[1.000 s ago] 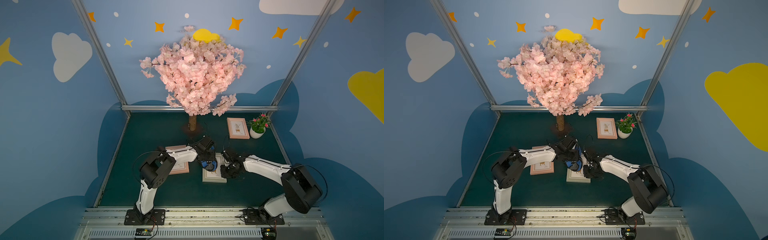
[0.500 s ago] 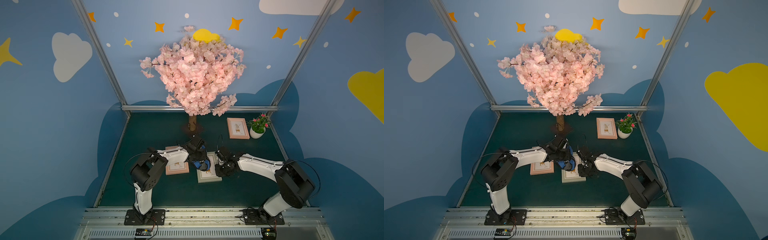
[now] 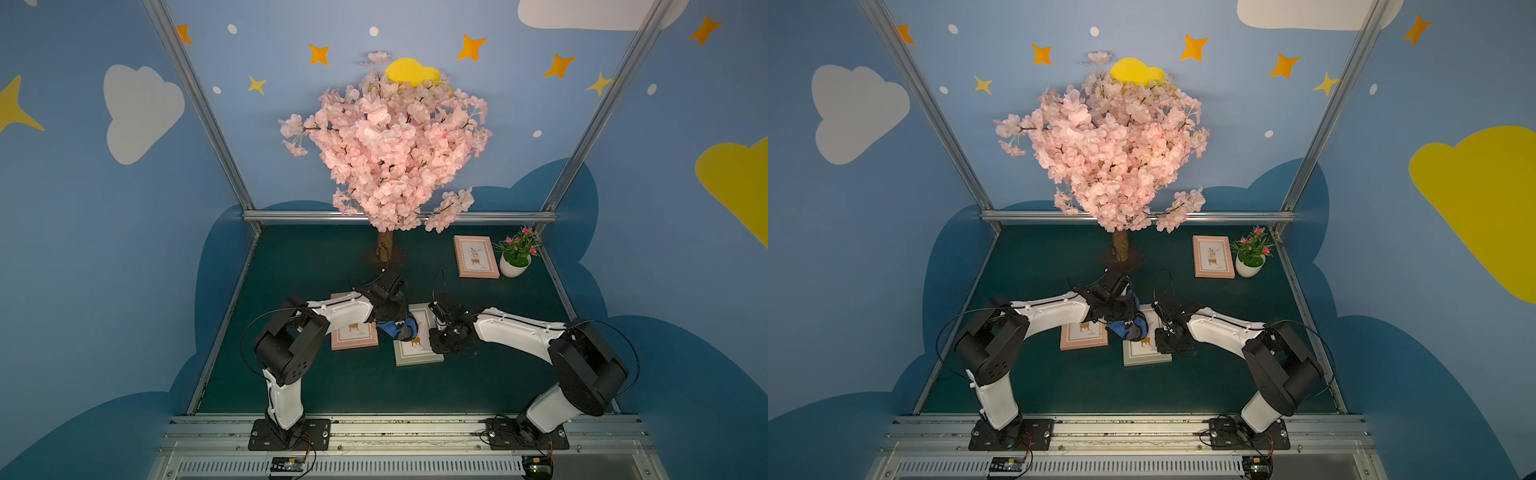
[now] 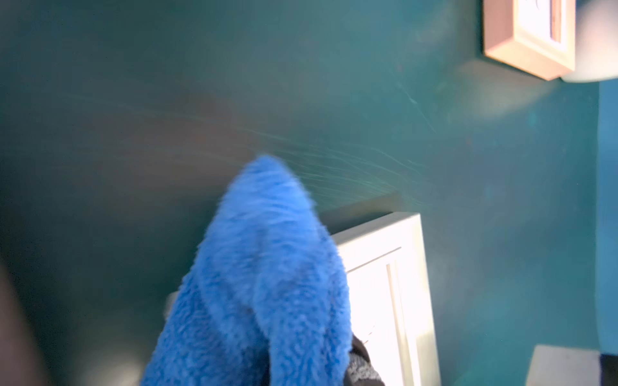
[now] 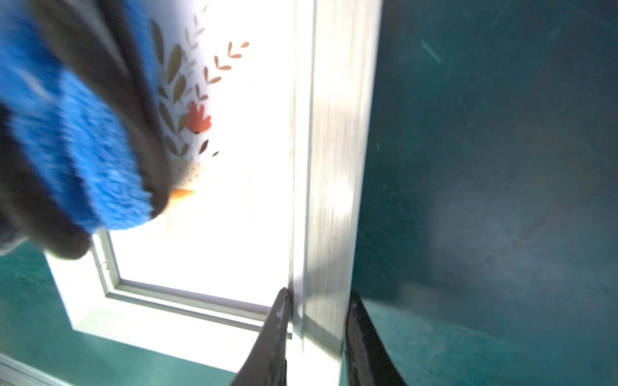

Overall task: Wipe the picture frame with a cloth
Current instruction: Wipe the dirt from the picture frame.

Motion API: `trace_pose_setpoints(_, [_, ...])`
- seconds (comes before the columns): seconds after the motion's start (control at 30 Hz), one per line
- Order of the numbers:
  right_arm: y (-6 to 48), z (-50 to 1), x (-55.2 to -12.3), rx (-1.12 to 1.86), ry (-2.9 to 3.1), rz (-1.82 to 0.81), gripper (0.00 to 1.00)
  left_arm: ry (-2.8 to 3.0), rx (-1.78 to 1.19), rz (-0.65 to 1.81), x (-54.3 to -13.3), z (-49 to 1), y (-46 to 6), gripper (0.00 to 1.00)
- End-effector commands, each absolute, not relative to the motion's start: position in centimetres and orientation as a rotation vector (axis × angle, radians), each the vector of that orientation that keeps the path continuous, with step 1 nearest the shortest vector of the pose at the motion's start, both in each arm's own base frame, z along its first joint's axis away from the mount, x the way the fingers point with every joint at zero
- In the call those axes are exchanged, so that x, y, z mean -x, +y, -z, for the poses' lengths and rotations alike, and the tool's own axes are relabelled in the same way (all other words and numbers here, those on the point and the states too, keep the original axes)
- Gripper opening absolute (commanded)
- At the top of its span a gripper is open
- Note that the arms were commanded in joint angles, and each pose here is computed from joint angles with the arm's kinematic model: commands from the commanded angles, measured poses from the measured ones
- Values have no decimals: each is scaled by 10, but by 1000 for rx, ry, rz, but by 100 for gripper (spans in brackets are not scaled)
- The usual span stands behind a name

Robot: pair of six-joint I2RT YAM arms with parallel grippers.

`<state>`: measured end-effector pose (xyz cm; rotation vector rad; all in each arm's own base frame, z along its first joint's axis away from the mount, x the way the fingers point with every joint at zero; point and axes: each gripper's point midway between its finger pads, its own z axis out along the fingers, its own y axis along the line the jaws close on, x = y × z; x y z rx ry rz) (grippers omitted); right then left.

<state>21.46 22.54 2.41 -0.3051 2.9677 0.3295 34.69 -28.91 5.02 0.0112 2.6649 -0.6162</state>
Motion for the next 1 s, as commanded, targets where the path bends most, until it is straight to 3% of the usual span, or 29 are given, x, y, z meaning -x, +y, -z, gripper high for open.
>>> trace_pose_setpoints(0.0, [219,-8,-206,314,3016,-261,22,2720,-39,516,-343,-37,-278,3])
trace_pose_setpoints(0.3, [212,-11,-202,281,3008,-216,22,2797,-87,644,-347,-9,-337,3])
trace_pose_setpoints(0.53, [201,-6,-202,209,3024,-164,23,2762,-55,443,-344,-33,-281,3])
trace_pose_setpoints(0.67, [201,-1,-204,189,3041,-138,22,2763,-85,393,-327,-45,-265,3])
trace_pose_setpoints(0.97, [203,0,-203,189,3049,-146,21,2860,-76,530,-258,-26,-289,3])
